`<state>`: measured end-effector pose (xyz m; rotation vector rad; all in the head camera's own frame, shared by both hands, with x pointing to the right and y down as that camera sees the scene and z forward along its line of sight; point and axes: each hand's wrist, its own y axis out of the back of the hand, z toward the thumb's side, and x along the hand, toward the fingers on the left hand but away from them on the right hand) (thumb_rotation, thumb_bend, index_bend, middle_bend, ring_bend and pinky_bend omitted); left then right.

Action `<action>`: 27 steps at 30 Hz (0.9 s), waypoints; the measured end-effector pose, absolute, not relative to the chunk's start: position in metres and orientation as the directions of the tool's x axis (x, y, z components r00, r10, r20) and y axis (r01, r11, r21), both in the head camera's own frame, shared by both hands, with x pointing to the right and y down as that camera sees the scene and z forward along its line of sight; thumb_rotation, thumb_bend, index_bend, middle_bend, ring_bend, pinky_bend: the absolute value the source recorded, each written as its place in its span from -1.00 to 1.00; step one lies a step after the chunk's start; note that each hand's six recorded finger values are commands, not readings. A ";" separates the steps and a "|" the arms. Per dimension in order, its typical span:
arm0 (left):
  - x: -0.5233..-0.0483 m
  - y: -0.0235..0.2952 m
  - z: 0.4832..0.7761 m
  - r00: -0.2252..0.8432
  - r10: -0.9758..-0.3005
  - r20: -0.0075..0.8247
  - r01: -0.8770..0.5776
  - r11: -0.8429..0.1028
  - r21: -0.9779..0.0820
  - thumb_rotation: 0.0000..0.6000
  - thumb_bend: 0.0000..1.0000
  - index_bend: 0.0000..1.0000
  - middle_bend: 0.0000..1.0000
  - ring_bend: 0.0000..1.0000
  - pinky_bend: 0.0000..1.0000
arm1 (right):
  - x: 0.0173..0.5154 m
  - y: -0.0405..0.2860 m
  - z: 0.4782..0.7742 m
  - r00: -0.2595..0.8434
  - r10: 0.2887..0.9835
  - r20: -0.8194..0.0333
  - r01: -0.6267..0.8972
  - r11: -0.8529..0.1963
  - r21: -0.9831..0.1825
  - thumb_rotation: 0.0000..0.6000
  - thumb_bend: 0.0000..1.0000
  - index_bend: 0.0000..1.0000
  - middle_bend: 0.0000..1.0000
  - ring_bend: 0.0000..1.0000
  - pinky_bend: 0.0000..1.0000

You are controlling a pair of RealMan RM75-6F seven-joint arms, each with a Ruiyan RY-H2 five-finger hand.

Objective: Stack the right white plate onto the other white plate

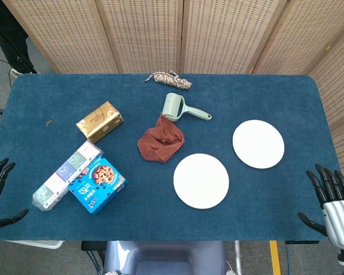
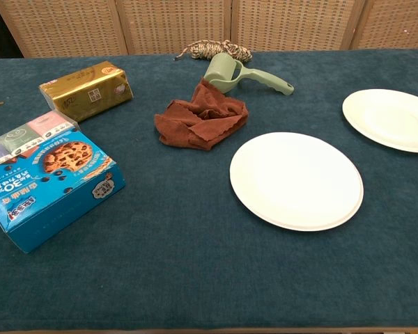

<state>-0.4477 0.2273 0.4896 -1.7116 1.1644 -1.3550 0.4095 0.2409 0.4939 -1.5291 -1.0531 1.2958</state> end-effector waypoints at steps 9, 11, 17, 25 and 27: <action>-0.445 0.228 0.493 0.073 -0.917 0.391 -0.232 -0.397 -0.888 1.00 -1.00 -1.00 -1.00 -1.00 -1.00 | 0.408 0.240 0.506 0.106 0.946 -0.306 0.063 -0.314 -0.947 1.00 -1.00 -1.00 -1.00 -1.00 -1.00; -0.445 0.228 0.491 0.072 -0.920 0.385 -0.232 -0.391 -0.891 1.00 -1.00 -1.00 -1.00 -1.00 -1.00 | 0.405 0.236 0.513 0.108 0.948 -0.299 0.065 -0.307 -0.949 1.00 -1.00 -0.99 -1.00 -1.00 -1.00; -0.445 0.226 0.494 0.071 -0.917 0.391 -0.235 -0.397 -0.887 1.00 -1.00 -1.00 -1.00 -1.00 -1.00 | 0.399 0.217 0.553 0.141 0.937 -0.319 0.025 -0.325 -0.945 1.00 -1.00 -0.82 -1.00 -1.00 -1.00; -0.446 0.222 0.502 0.062 -0.910 0.411 -0.230 -0.414 -0.881 1.00 -1.00 -1.00 -1.00 -1.00 -1.00 | 0.380 0.179 0.621 0.206 0.899 -0.386 -0.069 -0.381 -0.922 1.00 -1.00 -0.77 -1.00 -1.00 -1.00; -0.447 0.221 0.503 0.056 -0.908 0.415 -0.229 -0.416 -0.880 1.00 -1.00 -1.00 -1.00 -1.00 -1.00 | 0.375 0.173 0.633 0.219 0.890 -0.400 -0.088 -0.390 -0.917 1.00 -1.00 -0.77 -1.00 -1.00 -1.00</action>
